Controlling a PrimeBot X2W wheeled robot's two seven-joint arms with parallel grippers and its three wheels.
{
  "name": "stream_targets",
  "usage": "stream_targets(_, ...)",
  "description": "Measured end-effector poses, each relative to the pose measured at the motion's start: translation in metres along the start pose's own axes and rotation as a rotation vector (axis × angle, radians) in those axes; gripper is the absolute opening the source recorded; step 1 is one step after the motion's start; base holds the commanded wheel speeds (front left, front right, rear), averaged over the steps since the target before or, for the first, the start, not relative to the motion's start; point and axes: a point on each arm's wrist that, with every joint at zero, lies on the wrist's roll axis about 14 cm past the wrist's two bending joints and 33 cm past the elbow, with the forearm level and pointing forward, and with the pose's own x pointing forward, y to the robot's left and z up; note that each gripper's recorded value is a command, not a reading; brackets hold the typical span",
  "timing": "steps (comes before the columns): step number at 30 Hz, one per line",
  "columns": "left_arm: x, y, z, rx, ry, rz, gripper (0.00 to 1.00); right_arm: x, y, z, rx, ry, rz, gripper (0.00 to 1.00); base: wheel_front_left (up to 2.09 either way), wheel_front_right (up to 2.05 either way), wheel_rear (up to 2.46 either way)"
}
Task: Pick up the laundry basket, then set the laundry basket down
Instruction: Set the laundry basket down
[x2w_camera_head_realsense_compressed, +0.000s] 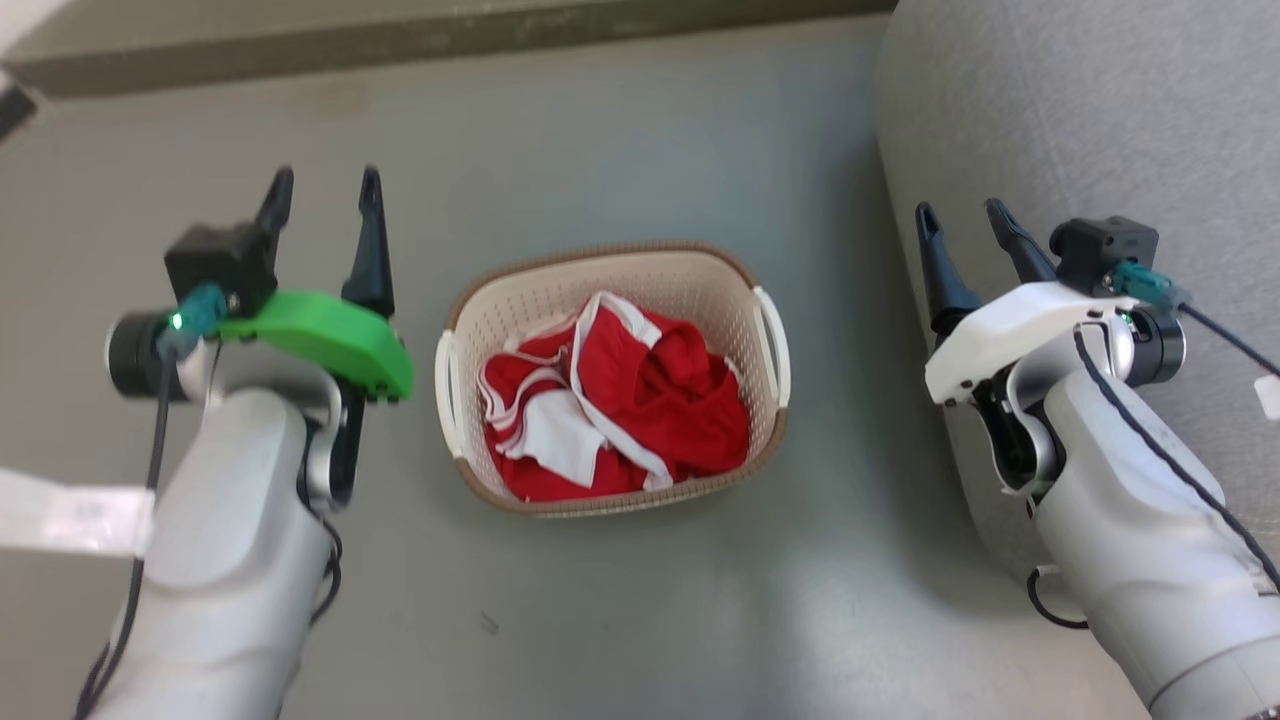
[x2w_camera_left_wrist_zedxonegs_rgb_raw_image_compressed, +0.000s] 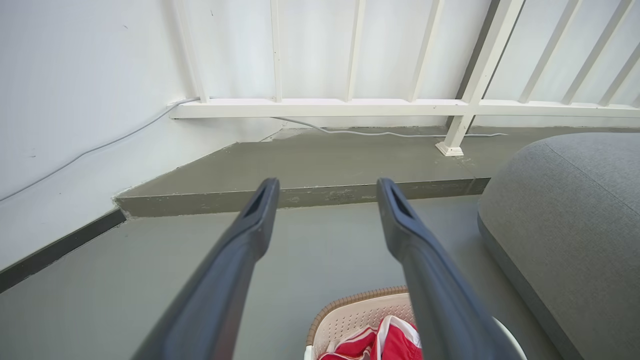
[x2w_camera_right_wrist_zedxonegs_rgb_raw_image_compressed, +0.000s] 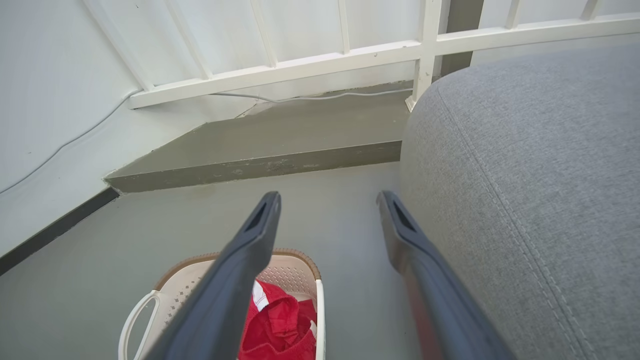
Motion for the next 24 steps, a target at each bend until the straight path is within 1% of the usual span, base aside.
stream_targets(4,-0.018,-0.006,0.010,0.014,-0.030,-0.001,1.00,-0.012,0.003,0.023,-0.016,-0.072,-0.002,1.00,0.00,0.00,0.00)
stream_targets(5,-0.018,-0.006,0.010,0.014,-0.030,-0.001,1.00,-0.012,0.003,0.023,-0.016,-0.072,-0.002,1.00,0.00,0.00,0.00)
stream_targets(14,-0.053,-0.015,0.033,0.026,-0.101,0.003,1.00,-0.043,0.010,0.066,-0.048,-0.219,0.001,1.00,0.00,0.00,0.00)
stream_targets(19,-0.071,-0.022,0.043,0.026,-0.134,-0.004,1.00,-0.061,0.011,0.082,-0.066,-0.284,-0.009,1.00,0.00,0.00,0.00)
stream_targets(24,-0.087,-0.028,0.051,0.037,-0.167,-0.009,1.00,-0.078,0.014,0.085,-0.069,-0.310,-0.008,1.00,0.00,0.00,0.00)
